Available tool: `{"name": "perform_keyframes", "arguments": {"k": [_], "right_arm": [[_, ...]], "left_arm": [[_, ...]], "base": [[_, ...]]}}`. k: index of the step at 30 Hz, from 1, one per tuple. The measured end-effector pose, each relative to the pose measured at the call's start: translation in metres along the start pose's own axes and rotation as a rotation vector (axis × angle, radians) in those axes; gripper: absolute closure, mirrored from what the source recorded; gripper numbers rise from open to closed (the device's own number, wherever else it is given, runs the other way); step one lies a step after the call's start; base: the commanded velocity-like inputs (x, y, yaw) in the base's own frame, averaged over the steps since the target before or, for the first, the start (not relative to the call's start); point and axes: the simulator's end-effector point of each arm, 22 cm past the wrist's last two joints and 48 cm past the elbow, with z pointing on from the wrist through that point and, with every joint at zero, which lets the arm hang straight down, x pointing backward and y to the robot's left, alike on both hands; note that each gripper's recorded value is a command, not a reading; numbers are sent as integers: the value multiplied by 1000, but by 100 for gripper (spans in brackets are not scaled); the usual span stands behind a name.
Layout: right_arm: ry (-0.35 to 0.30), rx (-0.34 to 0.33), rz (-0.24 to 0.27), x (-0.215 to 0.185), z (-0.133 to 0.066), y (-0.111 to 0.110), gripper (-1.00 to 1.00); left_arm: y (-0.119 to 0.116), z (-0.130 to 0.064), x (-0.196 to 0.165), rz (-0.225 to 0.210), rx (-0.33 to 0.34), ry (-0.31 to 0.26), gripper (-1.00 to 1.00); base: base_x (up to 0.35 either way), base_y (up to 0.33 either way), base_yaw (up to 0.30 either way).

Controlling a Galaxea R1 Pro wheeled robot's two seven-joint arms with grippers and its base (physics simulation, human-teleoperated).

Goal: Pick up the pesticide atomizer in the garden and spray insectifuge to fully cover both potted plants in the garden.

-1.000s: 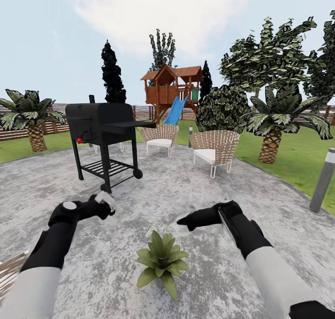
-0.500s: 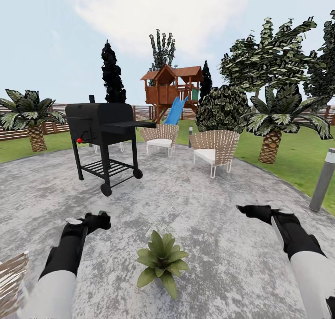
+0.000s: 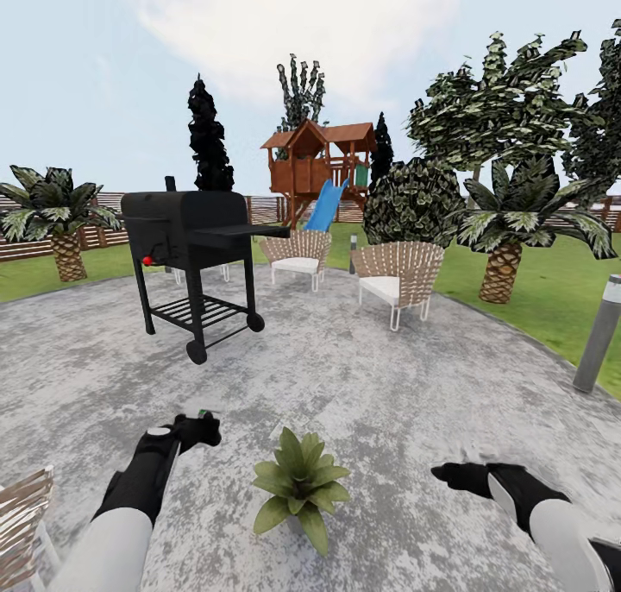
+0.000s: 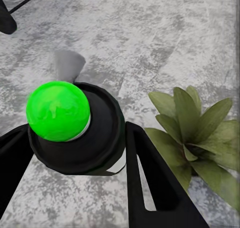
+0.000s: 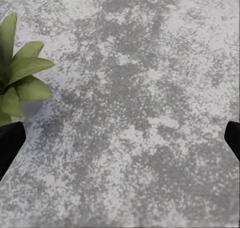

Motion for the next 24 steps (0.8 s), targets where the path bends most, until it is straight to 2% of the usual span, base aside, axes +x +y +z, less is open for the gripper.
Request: {"name": "perform_keyframes", "arguments": {"k": [2,6,15,24], "right_arm": [[45,-10,11,22,3,4,-100],[79,-15,14,41,5,7,-100],[113,-21,17,59,6,10,-100],[117,-21,17,61,6,10,-100]], "left_arm": [[-6,1,0,18,10,3,100],[-13,2,-2,49,22,4,100],[-15,2,-3,58,24,5,100],[-16,2,-4,61,25,5,100]], "base": [[0,0,0],[0,0,0],[0,0,0],[0,0,0]]}}
